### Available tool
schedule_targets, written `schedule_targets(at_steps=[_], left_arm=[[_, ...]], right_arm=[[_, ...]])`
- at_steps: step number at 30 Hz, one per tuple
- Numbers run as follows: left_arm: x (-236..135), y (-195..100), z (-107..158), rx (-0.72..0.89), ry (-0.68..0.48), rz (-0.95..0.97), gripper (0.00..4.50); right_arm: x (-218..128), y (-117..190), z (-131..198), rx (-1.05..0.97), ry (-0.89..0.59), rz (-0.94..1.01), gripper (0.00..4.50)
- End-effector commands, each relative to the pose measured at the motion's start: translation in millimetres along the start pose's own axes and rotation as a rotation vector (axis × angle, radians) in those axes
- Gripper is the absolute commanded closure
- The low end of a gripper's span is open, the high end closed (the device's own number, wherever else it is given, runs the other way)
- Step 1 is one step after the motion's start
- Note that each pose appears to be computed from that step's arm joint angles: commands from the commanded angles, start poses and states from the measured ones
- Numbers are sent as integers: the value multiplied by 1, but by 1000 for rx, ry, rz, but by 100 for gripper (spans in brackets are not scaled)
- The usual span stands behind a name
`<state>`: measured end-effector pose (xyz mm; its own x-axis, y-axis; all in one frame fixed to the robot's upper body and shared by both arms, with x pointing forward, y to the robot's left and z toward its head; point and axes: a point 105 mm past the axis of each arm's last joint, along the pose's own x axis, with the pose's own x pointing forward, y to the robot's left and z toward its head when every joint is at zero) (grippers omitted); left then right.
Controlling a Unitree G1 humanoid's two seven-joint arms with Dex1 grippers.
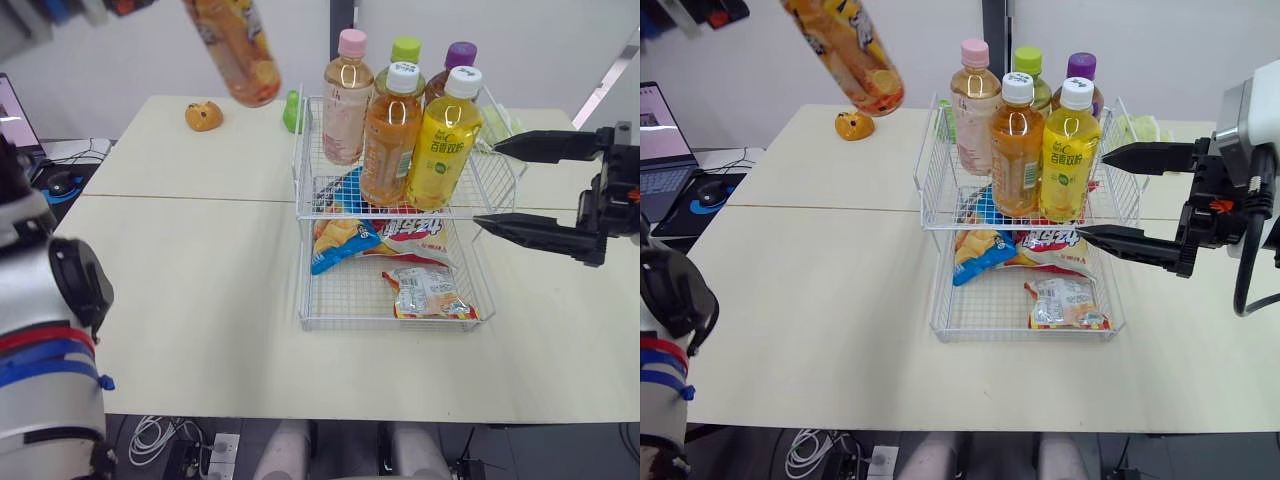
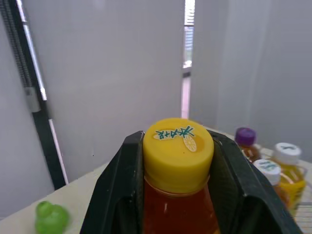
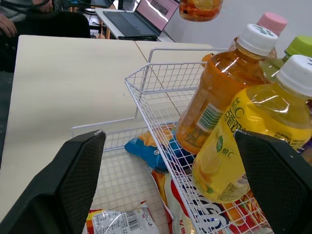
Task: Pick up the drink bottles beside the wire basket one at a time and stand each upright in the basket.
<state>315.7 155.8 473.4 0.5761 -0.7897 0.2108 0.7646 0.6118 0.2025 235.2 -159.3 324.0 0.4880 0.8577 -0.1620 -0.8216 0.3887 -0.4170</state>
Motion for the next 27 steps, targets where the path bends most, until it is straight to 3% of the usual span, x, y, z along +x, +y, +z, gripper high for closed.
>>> schedule_targets(at_steps=[1, 9, 21, 27], left_arm=[[6, -22, 19, 15, -8, -116, 316], [30, -30, -26, 26, 138, -193, 316], [56, -39, -79, 29, 196, -225, 316], [56, -41, -90, 29, 205, -242, 316]], right_arm=[[-8, -3, 12, -63, -19, -31, 0], [-10, -3, 15, -79, -48, -45, 0], [-18, -7, 29, -86, -120, -77, 0], [-18, -9, 29, -92, -123, -82, 0]])
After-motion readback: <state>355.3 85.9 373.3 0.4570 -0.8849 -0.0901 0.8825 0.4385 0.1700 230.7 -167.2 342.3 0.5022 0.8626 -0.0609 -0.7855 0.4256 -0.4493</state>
